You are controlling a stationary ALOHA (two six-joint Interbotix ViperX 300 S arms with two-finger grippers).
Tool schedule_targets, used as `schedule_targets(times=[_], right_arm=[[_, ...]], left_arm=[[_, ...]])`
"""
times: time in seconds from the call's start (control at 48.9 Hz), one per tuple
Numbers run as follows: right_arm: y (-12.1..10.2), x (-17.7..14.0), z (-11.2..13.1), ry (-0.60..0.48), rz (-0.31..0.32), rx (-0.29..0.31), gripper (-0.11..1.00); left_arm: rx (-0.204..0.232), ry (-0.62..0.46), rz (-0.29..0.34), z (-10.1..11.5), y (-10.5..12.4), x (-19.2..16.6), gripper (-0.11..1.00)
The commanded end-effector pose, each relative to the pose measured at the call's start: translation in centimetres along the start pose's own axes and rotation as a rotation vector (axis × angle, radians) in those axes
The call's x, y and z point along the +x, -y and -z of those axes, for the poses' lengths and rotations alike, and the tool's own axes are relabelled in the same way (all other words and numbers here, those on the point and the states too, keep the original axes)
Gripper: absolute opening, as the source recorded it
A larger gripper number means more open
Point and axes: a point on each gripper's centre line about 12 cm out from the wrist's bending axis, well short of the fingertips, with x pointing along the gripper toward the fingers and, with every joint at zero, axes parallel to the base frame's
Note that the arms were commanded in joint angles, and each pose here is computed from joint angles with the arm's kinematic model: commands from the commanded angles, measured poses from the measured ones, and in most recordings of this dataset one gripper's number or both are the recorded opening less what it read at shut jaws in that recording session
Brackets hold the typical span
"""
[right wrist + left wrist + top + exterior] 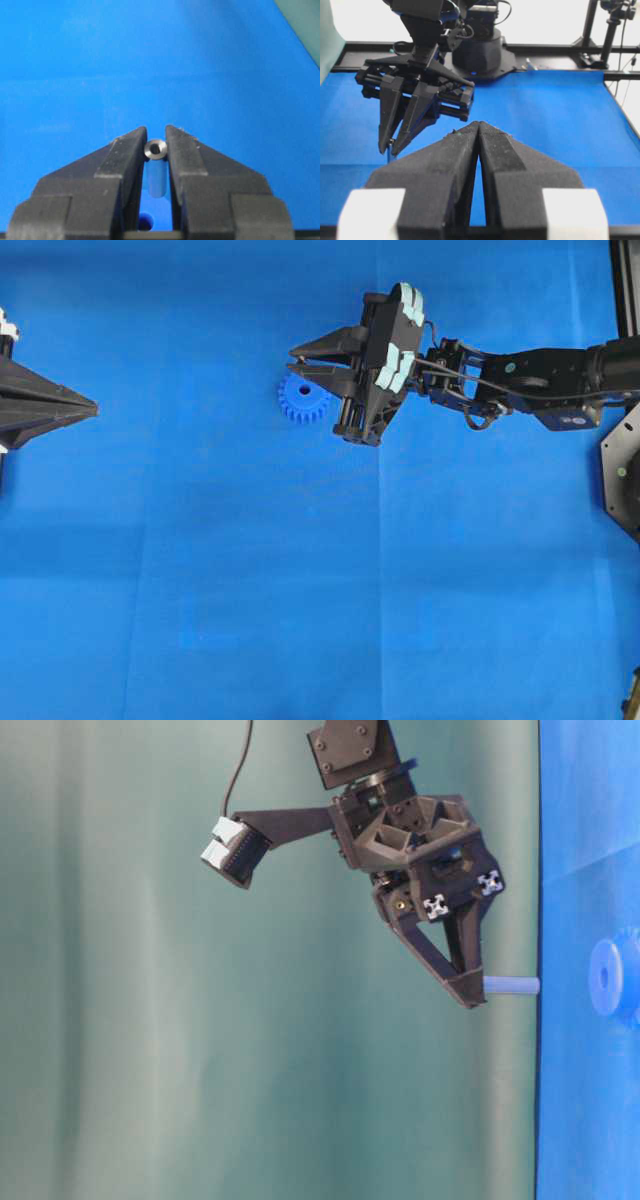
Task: Insert the shaft placed at a random location into the center hole of the small gear at another random location.
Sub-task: 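Align the shaft above the gear hole and lower it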
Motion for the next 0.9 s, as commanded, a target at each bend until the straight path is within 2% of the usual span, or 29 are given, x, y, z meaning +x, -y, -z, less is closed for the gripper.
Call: schedule_targets(times=[0.0,0.388,0.879], right_arm=[[-0.3,-0.3,-1.2,0.033,-0.008,-0.001,0.03],[-0.5,1.0,2.0,-0.033,-0.004,0.006,0.03],[-0.1,1.7,3.9,-0.051,0.015,0.012,0.03]], left_arm=[[0.002,0.012,-0.001,-0.4,0.0,0.1,0.0],[0.002,0.012,-0.001,-0.4,0.0,0.1,0.0],[0.002,0.012,-0.001,-0.4,0.0,0.1,0.0]])
